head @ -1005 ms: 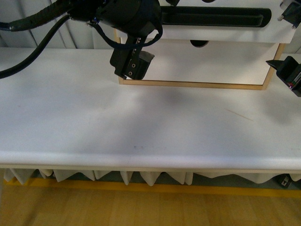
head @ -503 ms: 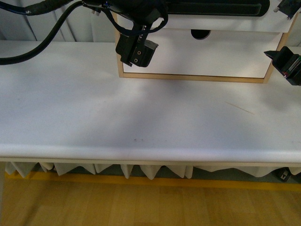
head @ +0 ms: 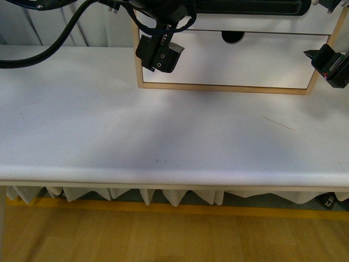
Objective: Close drawer sideways
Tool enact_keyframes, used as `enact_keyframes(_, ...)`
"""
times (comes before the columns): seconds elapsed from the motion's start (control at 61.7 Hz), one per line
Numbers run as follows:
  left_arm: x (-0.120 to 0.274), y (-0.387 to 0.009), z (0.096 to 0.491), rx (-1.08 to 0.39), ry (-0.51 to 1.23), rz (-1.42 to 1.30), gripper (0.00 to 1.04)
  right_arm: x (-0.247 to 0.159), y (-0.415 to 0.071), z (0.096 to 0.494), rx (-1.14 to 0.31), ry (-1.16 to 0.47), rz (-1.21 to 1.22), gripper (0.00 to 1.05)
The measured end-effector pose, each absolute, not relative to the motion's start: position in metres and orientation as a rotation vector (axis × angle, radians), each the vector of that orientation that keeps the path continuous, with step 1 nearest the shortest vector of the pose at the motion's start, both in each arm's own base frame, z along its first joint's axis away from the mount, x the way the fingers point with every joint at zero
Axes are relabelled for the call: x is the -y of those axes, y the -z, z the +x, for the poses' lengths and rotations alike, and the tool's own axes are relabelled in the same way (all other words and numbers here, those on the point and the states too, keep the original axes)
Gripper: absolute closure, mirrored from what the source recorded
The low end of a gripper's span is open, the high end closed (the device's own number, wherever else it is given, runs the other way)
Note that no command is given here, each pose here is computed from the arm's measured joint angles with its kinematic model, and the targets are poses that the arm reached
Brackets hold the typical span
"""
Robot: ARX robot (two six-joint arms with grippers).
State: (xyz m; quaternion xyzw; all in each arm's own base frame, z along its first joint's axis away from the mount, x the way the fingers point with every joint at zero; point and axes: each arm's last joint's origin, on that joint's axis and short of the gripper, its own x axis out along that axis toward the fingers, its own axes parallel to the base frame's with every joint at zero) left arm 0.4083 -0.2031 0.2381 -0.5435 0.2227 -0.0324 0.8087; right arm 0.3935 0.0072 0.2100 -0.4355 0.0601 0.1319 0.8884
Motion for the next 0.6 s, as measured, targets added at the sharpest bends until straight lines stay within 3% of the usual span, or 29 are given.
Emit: enact_keyframes(0.6, 0.203, -0.239, 0.410, -0.476, 0.065, -1.162, 0.06, -0.018, -0.212, 0.393, -0.138, -0.281, -0.915, 0.09)
